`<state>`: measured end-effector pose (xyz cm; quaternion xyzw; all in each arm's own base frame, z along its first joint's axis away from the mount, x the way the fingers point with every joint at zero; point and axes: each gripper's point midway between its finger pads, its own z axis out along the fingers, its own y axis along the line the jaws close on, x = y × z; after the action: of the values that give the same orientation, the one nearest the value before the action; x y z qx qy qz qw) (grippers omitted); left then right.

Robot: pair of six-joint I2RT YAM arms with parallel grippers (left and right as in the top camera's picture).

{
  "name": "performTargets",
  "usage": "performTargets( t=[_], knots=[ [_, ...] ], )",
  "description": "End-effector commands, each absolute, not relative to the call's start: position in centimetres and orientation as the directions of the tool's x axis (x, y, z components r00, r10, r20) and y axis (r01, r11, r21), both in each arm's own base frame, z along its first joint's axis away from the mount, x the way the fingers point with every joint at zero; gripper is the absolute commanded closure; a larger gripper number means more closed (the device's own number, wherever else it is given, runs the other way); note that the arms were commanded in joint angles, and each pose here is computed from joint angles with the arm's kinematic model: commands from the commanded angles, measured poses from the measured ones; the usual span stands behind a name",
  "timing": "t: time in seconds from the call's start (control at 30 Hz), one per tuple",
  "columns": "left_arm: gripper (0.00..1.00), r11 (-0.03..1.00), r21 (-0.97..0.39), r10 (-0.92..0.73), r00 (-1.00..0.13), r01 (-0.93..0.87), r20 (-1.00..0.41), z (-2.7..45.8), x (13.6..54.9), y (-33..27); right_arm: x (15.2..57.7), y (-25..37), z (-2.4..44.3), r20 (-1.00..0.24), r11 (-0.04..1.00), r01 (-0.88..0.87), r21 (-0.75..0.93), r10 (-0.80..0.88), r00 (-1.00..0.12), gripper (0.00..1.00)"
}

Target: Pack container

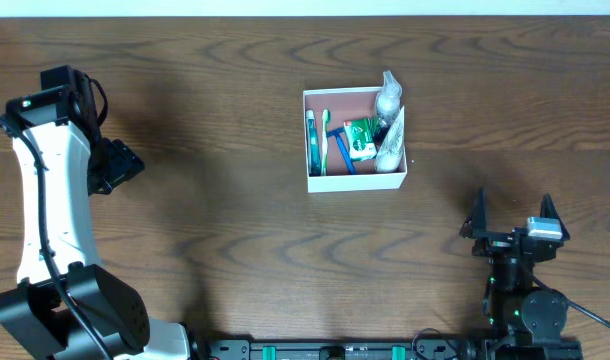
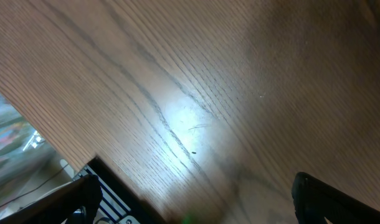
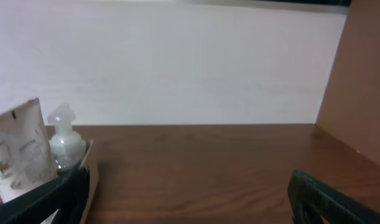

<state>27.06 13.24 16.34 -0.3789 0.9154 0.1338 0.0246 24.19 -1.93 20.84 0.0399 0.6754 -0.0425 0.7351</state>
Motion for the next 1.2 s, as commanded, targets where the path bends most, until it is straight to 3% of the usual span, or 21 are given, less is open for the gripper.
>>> performTargets(
  t=[0.0, 0.23, 0.47, 1.17],
  knots=[
    [0.02, 0.68, 0.243, -0.681, -0.718, -0.692, -0.141, 16.2, 26.9, 13.6, 24.4, -1.6, 20.0, -0.996, 0.995, 0.104, -0.009, -0.018, 0.087, 0.01],
    [0.02, 0.68, 0.243, -0.681, -0.718, -0.692, -0.141, 16.2, 26.9, 13.6, 24.5, -1.6, 19.2, -0.997, 0.995, 0.103, -0.007, -0.014, 0.07, 0.01],
    [0.02, 0.68, 0.243, -0.681, -0.718, -0.692, -0.141, 16.2, 26.9, 13.6, 24.6, -1.6, 16.0, -0.998, 0.995, 0.099, -0.023, -0.017, -0.065, 0.01],
    [0.02, 0.68, 0.243, -0.681, -0.718, -0.692, -0.141, 16.2, 26.9, 13.6, 24.6, -1.6, 15.9, -0.998, 0.995, 0.098, -0.024, -0.017, -0.065, 0.01]
  ],
)
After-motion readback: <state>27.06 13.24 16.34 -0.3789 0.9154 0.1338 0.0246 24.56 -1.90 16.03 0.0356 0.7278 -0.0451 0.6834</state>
